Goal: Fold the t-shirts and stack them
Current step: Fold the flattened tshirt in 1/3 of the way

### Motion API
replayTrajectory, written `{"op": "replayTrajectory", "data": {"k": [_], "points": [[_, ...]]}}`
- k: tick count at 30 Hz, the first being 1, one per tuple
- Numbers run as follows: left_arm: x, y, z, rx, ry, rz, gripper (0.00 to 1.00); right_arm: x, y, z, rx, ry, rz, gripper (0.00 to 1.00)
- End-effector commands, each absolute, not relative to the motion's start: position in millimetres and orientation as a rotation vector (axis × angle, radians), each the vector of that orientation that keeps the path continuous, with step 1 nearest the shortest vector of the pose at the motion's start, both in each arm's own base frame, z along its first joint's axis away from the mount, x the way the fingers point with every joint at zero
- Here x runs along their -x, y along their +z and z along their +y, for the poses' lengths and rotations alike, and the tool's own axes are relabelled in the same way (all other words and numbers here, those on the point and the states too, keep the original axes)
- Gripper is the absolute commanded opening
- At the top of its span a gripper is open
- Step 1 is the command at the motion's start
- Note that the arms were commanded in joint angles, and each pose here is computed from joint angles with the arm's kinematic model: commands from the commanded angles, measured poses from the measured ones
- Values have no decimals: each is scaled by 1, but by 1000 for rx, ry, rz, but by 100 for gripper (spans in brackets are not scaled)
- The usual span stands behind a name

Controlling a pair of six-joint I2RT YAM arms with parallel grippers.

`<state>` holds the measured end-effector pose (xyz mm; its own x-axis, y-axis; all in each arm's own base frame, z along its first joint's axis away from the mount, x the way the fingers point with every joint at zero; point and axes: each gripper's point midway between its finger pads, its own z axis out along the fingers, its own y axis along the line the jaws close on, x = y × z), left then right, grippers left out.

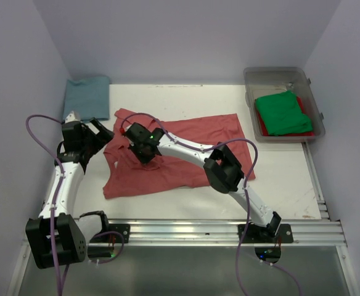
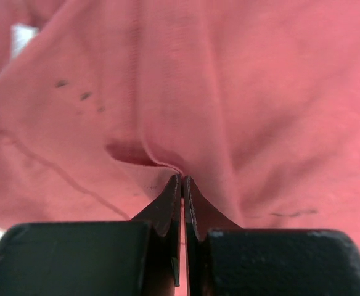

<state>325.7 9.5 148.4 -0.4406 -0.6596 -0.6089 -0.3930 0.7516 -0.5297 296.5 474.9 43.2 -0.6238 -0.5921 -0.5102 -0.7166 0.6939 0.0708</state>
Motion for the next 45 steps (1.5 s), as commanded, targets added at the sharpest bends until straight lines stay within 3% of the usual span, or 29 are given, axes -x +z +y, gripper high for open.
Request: {"op": "replayTrajectory", "data": {"k": [1, 20, 32, 33, 37, 40, 45], "points": [[-333, 156, 6, 722, -431, 2067, 94, -331, 84, 457, 826, 244, 2374, 0], [-337, 132, -11, 667, -537, 2155, 88, -428, 105, 419, 609, 177, 2293, 0], [-337, 117, -24, 624, -621, 2214, 82, -423, 106, 397, 549, 95, 2316, 0], [-338, 115, -25, 620, -627, 2220, 82, -422, 105, 393, 539, 85, 2326, 2], [-339, 113, -31, 601, -660, 2234, 79, -416, 103, 384, 519, 37, 2356, 42], [-343, 120, -40, 551, -695, 2216, 77, -410, 114, 374, 501, 2, 2341, 54], [-351, 138, -54, 474, -734, 2161, 71, -405, 153, 346, 377, -37, 2246, 59]]}}
